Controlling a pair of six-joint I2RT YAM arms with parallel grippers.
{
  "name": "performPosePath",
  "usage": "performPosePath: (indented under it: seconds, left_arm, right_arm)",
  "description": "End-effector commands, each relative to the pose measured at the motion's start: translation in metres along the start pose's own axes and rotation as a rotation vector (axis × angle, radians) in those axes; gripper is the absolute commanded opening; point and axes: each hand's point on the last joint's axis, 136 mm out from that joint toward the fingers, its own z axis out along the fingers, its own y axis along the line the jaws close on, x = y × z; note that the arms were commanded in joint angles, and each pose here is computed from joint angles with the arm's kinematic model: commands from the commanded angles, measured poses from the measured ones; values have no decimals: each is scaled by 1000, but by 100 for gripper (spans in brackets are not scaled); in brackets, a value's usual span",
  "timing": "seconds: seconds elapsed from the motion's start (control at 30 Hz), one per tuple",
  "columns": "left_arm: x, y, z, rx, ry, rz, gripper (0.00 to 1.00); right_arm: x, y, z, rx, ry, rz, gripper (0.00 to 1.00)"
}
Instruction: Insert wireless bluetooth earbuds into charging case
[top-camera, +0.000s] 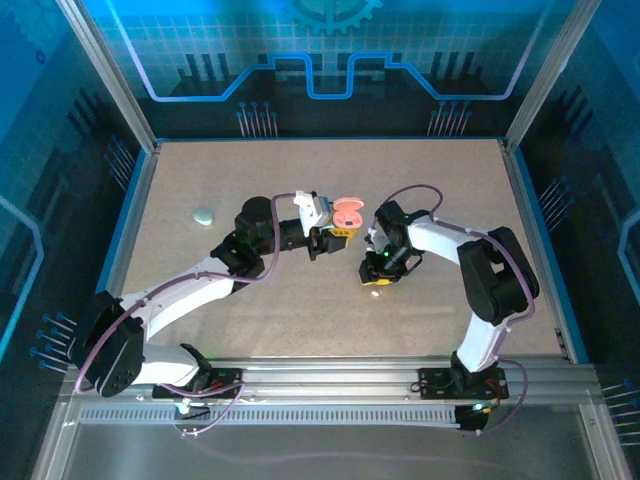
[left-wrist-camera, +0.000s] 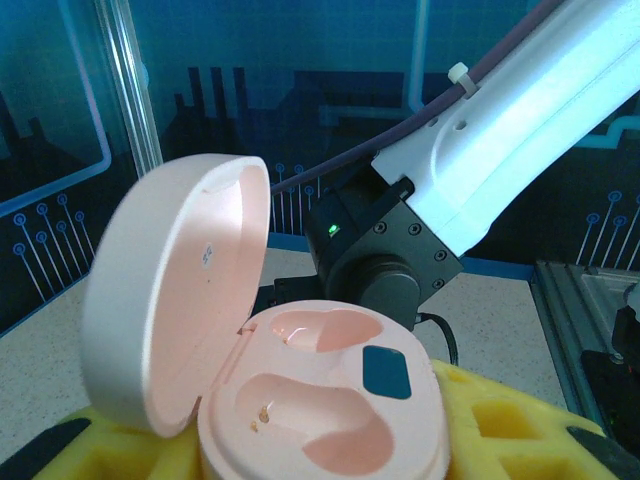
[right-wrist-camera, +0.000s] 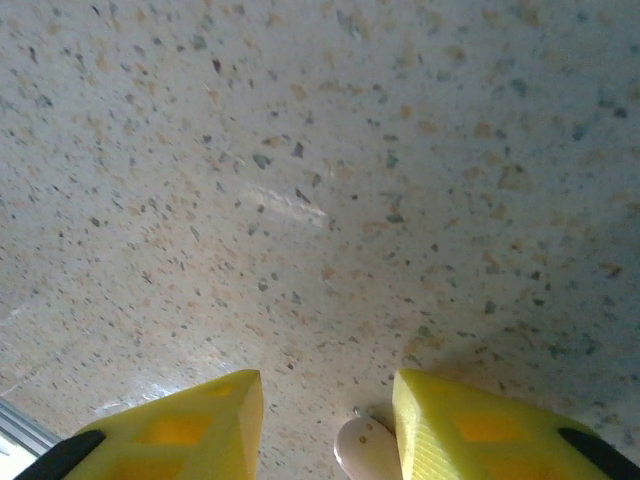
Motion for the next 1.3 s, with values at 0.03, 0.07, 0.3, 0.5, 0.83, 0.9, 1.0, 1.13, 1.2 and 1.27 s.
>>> performPosePath:
  seconds: [0.03, 0.07, 0.3, 0.5, 0.83, 0.9, 1.0, 1.13, 1.2, 1.27]
  left_arm:
    - [-5, -4, -5, -6, -14, 27, 33]
    - [-5, -4, -4, -5, -14, 28, 33]
    - [-3, -3, -3, -3, -12, 22, 33]
    - [-2, -4, -2, 2, -10, 20, 33]
    - [-2, -4, -2, 3, -9, 17, 33]
    - [-2, -4, -2, 4, -10, 16, 33]
    - [-3, -5, -2, 6, -12, 16, 33]
    - [-3, -5, -2, 6, -12, 14, 33]
    - [-3, -5, -3, 6, -11, 13, 33]
    - [-3, -5, -3, 4, -11, 14, 33]
  right_arm:
    - [10, -6, 4, 42, 50, 9, 40]
    - [11, -6, 3, 44, 50, 13, 40]
    - [17, -8, -1, 66, 57, 29, 39]
    - [21, -7, -2, 74, 73, 33, 38]
    - [26, -2, -4, 95, 89, 21, 37]
    - [26, -3, -4, 105, 87, 20, 37]
    - [24, -5, -3, 121, 84, 18, 36]
    - [21, -7, -1, 140, 85, 16, 34]
    - [21, -6, 0, 140, 85, 18, 32]
    - [20, -5, 1, 139, 84, 24, 30]
